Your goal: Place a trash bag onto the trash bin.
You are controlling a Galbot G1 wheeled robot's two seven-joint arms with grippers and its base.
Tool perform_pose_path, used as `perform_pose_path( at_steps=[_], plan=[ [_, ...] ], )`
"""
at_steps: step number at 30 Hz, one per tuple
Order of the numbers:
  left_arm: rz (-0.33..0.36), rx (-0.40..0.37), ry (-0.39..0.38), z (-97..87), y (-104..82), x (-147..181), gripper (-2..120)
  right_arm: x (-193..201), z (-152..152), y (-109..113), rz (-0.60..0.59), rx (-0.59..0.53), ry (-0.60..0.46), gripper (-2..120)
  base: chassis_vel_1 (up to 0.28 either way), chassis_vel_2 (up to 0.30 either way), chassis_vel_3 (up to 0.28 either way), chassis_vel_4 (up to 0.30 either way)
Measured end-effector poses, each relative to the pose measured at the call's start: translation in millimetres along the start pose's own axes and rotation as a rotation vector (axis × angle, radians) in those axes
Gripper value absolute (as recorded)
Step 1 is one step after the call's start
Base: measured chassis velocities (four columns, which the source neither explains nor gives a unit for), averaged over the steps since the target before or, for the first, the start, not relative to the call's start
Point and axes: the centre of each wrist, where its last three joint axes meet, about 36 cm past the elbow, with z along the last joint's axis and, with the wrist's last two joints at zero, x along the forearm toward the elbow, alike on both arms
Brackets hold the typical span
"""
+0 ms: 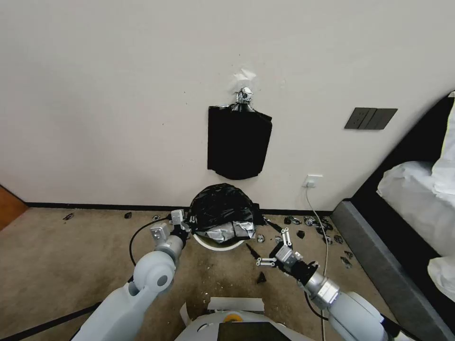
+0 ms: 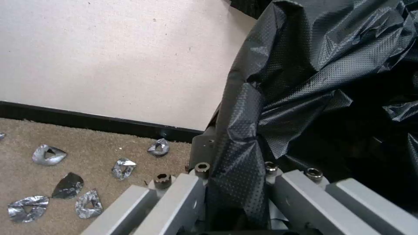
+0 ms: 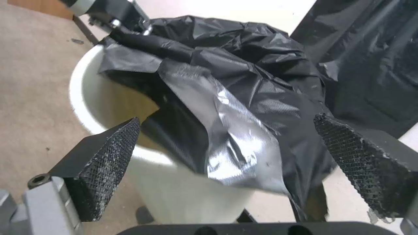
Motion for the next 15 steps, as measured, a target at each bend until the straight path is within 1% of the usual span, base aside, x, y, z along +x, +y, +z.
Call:
perform_pose_path(
  at_steps=[1,2,3,5,6,7,8,9,10,12,13,15],
  plan=[
    [0.002,0.000,0.003,0.8,-0.7,0.9,3,-1.4,0.2,-0.5,0.001,0.005,-0.002,97,0.000,0.000,0.000,0.000],
    [0.004,-0.001,0.008,1.8,-1.6,2.1,3,-3.5,0.8,-1.6,0.001,0.016,-0.004,92,0.000,0.000,0.000,0.000],
    [0.004,-0.001,0.008,1.8,-1.6,2.1,3,-3.5,0.8,-1.6,0.001,0.016,-0.004,92,0.000,0.000,0.000,0.000],
    [0.007,-0.006,0.016,2.1,-3.2,4.4,3,-7.4,3.4,-4.0,-0.007,0.062,-0.004,82,0.000,0.000,0.000,0.000],
    [0.007,-0.006,0.016,2.1,-3.2,4.4,3,-7.4,3.4,-4.0,-0.007,0.062,-0.004,82,0.000,0.000,0.000,0.000],
    [0.008,-0.011,0.016,1.3,-3.4,4.7,3,-8.5,4.9,-4.8,-0.010,0.082,-0.003,76,0.000,0.000,0.000,0.000],
    [0.010,-0.024,0.012,-1.7,-3.3,4.4,3,-11.0,6.6,-4.2,-0.015,0.111,-0.006,67,0.000,0.000,0.000,0.000],
    [0.010,-0.024,0.012,-1.7,-3.3,4.4,3,-11.0,6.6,-4.2,-0.015,0.111,-0.006,67,0.000,0.000,0.000,0.000],
    [0.013,-0.033,0.007,-4.2,-3.2,3.6,3,-12.5,6.7,-4.2,-0.018,0.133,-0.009,54,0.000,0.000,0.000,0.000],
    [0.015,-0.034,0.007,-4.3,-3.6,3.5,3,-13.2,7.4,-6.4,-0.023,0.159,-0.012,45,0.000,0.000,0.000,0.000],
    [0.015,-0.034,0.007,-4.3,-3.6,3.5,3,-13.2,7.4,-6.4,-0.023,0.159,-0.012,45,0.000,0.000,0.000,0.000],
    [0.017,-0.028,0.012,-2.2,-5.0,3.8,3,-13.5,7.3,-7.6,-0.026,0.169,-0.017,35,0.000,0.000,0.000,0.000]
  ],
)
